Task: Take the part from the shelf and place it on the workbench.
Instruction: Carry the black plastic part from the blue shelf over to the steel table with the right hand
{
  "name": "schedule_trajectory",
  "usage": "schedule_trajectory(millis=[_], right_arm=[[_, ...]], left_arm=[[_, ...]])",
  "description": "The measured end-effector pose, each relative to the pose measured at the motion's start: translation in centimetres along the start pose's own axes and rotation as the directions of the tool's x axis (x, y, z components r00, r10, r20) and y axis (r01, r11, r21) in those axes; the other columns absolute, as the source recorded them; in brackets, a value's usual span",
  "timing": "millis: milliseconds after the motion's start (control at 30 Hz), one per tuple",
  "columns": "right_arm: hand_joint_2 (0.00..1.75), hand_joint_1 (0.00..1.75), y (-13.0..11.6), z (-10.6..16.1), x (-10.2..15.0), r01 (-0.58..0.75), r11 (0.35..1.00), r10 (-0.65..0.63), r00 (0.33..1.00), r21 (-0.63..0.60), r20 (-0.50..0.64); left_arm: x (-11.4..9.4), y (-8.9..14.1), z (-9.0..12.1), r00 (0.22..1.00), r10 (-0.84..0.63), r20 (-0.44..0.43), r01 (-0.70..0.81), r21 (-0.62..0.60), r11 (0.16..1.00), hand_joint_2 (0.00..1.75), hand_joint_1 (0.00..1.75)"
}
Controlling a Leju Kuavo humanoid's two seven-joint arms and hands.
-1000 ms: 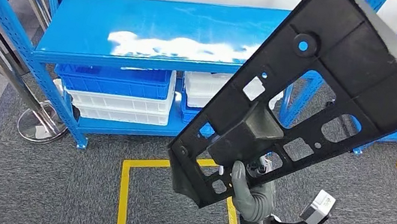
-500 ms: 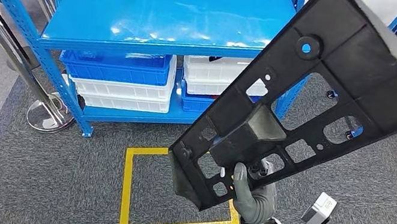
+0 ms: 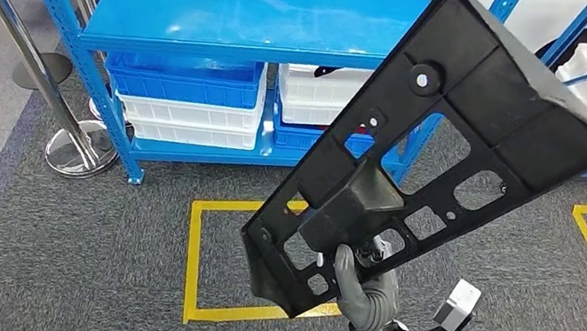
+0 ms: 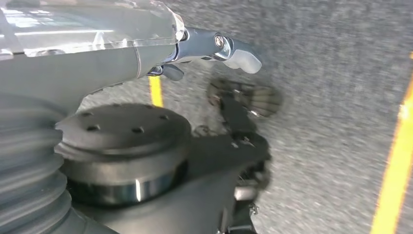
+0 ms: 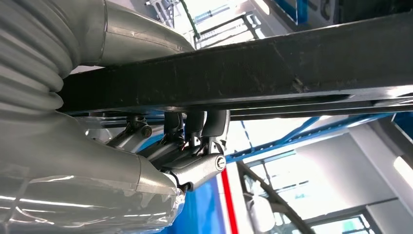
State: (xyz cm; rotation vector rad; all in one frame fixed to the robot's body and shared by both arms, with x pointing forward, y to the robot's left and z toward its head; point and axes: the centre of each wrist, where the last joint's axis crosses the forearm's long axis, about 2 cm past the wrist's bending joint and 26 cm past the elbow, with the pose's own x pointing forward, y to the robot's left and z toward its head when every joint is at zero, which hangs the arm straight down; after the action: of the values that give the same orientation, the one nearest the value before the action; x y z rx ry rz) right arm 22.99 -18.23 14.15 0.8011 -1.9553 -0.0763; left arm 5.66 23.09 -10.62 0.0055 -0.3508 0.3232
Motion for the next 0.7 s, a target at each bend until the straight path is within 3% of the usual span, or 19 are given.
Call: schedule_trajectory(millis=[367, 700], right_arm=[[1.75, 1.75, 0.2, -0.8, -0.1, 0.014, 1.000, -0.014, 1.000, 0.015, 0.021], [1.75, 1.75, 0.1, -0.9, -0.1, 0.017, 1.000, -0.018, 0.999, 0.019, 0.035]], left_arm=[[0.3, 1.2, -0.2, 0.998, -0.012, 0.067, 0.012, -0.008, 1.000, 1.75, 0.00], [0.7, 1.5, -0.3, 0.997, -0.018, 0.074, 0.017, 0.004, 1.000, 1.75, 0.00]])
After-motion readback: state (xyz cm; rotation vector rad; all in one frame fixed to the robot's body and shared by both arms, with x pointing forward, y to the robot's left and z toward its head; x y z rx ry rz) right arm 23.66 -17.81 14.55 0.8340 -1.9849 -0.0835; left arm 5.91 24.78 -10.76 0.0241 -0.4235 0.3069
